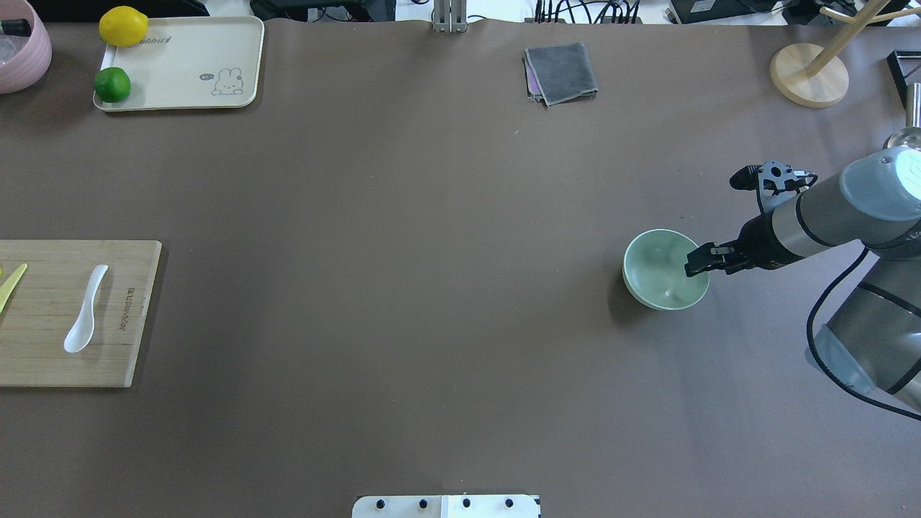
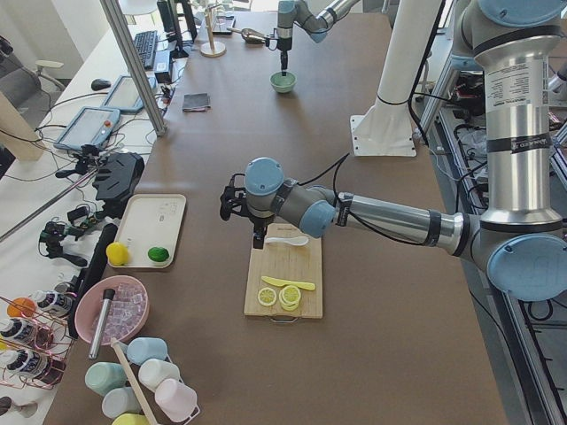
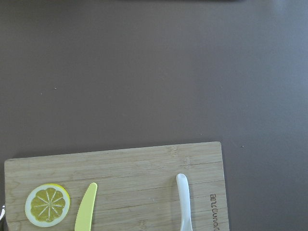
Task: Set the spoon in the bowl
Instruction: 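Reach the right gripper to the pale green bowl and grip its rim, then slide the bowl to table center with right gripper while left reaches to spoon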
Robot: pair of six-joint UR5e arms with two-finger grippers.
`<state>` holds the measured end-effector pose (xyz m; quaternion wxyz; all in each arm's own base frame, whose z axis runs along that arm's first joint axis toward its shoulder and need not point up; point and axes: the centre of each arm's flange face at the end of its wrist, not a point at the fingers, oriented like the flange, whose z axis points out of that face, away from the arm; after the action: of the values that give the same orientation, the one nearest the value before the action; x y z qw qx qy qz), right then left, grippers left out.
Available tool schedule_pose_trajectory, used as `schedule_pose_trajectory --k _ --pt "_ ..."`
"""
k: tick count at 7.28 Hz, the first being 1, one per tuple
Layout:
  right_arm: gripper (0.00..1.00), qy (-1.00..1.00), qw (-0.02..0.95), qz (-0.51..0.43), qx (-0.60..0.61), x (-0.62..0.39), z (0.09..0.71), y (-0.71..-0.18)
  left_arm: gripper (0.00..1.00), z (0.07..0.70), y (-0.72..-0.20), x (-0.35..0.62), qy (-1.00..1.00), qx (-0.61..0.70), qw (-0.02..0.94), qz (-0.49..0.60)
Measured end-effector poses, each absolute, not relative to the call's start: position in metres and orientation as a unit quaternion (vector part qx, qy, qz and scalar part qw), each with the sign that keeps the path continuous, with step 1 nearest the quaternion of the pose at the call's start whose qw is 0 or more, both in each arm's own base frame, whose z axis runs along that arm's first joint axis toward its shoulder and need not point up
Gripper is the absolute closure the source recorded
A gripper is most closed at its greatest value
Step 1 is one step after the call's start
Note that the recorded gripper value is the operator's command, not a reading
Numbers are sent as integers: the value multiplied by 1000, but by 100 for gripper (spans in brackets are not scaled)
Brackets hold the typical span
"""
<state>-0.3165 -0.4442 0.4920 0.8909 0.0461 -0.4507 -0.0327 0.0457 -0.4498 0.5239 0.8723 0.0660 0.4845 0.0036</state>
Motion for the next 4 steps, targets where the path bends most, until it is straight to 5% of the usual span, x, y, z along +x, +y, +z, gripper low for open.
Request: schedule_pose_trajectory --k 1,4 --pt "100 -450 892 -32 41 -321 494 -444 2 523 -450 48 485 62 872 0" --pt "100 -459 887 -34 36 -325 486 -444 3 524 -446 65 474 50 879 -29"
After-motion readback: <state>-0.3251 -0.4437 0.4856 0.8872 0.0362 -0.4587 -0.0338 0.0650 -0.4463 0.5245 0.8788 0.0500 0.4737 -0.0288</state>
